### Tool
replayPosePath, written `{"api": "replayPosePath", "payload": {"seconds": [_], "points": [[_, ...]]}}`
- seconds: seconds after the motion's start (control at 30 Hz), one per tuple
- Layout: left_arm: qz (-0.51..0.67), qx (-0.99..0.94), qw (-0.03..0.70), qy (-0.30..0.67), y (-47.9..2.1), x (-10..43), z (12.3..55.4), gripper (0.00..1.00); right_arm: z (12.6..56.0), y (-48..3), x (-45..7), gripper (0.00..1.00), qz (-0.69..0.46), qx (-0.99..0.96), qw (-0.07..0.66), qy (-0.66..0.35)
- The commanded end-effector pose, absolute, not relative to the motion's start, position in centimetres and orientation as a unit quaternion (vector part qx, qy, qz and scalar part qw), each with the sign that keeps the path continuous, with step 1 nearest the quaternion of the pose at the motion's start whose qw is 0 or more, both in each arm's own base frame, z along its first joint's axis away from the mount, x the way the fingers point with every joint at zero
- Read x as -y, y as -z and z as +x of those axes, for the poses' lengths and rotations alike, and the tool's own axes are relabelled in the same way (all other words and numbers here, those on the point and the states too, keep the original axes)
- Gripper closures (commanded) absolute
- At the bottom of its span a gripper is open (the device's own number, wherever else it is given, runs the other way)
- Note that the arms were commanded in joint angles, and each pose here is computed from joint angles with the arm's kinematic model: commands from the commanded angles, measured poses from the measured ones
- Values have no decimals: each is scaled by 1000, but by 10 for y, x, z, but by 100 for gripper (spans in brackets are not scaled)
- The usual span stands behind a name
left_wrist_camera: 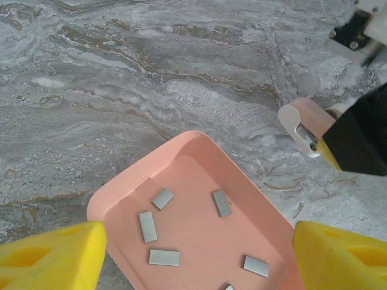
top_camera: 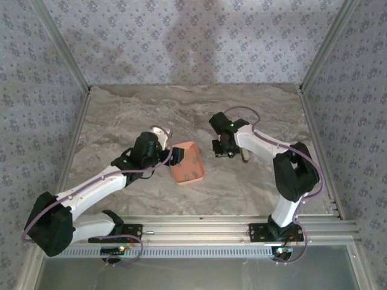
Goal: Load the staples into the stapler
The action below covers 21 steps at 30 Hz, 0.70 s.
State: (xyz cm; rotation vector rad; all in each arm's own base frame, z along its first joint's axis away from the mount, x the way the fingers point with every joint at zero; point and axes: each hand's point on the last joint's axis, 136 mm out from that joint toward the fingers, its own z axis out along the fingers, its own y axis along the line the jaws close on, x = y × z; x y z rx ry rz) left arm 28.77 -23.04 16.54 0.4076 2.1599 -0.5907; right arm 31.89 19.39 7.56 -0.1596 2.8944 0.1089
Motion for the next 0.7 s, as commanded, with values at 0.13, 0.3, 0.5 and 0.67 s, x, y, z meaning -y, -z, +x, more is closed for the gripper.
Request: {"api": "replayPosePath", "payload": {"seconds": [0.13,0.3,0.5,0.67], "points": [[161,-863,424,222,-166,221,288,19,342,-66,-191,75,-40,-992,117,-37],[155,-866,422,220,-164,219,288,19,343,-53,-194,74,-36,-994,98,-44],[147,-867,422,220,-162,215,286,19,336,-40,-194,70,-40,-996,73,-41],[143,-865,428,218,-162,213,287,19,334,-58,-192,56,-52,-995,81,-38]]}}
